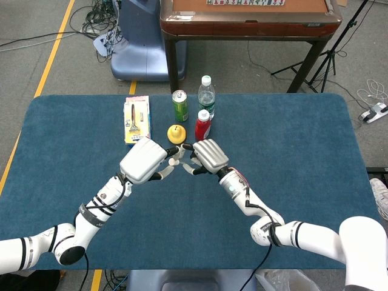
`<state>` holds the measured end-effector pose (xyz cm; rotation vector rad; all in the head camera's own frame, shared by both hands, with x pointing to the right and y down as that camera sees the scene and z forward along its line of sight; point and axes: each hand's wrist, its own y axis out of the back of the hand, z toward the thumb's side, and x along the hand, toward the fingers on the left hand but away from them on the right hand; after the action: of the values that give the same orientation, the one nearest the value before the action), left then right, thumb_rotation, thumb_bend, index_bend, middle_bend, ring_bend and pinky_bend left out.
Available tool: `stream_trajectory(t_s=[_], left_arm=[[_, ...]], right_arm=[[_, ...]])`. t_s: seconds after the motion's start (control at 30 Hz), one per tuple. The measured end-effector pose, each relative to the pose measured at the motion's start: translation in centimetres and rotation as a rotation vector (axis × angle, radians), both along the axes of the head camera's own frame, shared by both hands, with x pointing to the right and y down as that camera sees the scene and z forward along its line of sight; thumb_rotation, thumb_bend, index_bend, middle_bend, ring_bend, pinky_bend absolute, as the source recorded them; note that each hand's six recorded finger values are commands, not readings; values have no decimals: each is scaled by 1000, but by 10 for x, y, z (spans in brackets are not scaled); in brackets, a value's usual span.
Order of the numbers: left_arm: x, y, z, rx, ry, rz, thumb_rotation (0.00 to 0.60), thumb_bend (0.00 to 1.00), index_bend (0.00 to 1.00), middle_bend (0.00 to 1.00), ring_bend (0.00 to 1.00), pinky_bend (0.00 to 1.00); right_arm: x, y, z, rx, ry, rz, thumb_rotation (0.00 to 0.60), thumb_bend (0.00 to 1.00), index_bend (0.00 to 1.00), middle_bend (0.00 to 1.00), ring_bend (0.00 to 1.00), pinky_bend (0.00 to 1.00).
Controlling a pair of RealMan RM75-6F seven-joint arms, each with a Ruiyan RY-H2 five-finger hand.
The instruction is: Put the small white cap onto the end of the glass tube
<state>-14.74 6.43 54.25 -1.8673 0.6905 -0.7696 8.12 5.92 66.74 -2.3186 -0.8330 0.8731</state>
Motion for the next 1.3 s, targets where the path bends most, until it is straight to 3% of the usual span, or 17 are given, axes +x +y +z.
stream_trajectory(t_s=[0.9, 1.3], left_arm=[[1, 0, 8, 19, -47, 7, 600, 294, 544, 1000, 1000, 1000], [3, 3, 12, 16, -60, 17, 600, 295, 543, 1000, 1000, 1000]], right_arm=[[0, 2, -2, -14, -16, 6, 600, 454, 821, 1000, 1000, 1000], [-3, 3, -5, -25, -34, 17, 600, 505, 868, 1000, 1000, 1000]])
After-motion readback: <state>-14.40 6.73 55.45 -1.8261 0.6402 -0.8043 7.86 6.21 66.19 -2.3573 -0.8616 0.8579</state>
